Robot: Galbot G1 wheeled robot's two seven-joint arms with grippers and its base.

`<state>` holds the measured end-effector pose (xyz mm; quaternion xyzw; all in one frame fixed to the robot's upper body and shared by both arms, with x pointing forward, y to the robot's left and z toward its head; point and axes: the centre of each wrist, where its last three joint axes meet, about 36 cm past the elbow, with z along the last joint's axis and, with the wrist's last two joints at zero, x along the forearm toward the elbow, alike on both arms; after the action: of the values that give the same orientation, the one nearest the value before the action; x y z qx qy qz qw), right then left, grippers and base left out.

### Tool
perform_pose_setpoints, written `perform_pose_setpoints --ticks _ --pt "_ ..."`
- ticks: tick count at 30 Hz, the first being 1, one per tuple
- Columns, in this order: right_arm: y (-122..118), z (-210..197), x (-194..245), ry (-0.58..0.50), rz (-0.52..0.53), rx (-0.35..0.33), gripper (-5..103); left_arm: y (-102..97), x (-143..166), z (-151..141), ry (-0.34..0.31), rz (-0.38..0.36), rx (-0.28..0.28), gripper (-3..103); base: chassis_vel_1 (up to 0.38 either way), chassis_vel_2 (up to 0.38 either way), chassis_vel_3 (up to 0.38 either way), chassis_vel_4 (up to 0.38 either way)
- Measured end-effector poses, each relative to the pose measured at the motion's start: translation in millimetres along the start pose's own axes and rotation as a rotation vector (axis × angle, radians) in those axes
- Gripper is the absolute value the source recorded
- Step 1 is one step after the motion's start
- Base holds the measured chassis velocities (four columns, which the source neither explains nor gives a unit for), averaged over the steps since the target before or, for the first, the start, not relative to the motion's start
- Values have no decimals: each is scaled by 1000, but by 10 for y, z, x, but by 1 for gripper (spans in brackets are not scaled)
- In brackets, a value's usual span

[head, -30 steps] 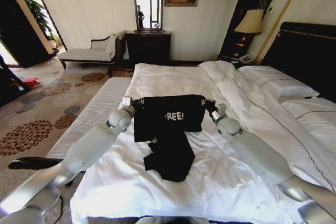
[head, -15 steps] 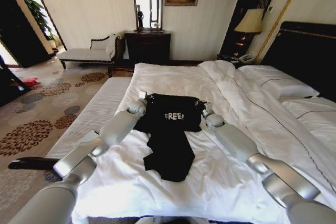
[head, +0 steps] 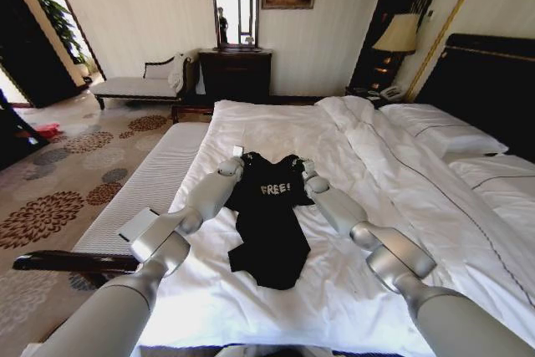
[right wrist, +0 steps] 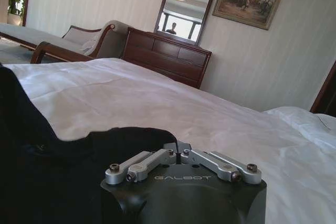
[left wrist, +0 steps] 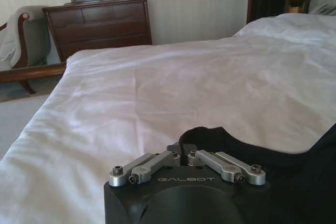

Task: Fold the clothes on the bed.

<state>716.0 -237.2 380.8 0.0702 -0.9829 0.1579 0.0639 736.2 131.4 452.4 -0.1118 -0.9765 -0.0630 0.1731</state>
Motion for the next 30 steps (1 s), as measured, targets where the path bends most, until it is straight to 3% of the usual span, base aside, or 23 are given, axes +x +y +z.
perform_pose_setpoints --ticks 1,10,21,24,25,27,28,30 --pt "-3 38 -19 12 6 2 0 87 -26 76 15 -27 12 1 0 0 0 0" --pt "-43 14 -101 30 46 3 0 217 -55 189 11 -52 70 1 0 0 0 0" --pt "-19 62 -112 45 62 4 0 151 -87 219 6 -49 83 1 0 0 0 0" --pt "9 156 -66 59 52 14 -1 80 -67 349 25 -36 69 1 0 0 0 0" --pt "10 173 -58 62 49 17 4 54 -58 376 29 -34 65 1 0 0 0 0" --pt "11 183 -53 63 47 19 4 32 -50 400 32 -32 61 1 0 0 0 0" --pt "12 214 -37 66 38 23 15 -20 -33 466 39 -27 47 6 0 0 0 0" --pt "12 228 -30 68 31 26 15 -37 -28 498 41 -28 39 6 0 0 0 0"
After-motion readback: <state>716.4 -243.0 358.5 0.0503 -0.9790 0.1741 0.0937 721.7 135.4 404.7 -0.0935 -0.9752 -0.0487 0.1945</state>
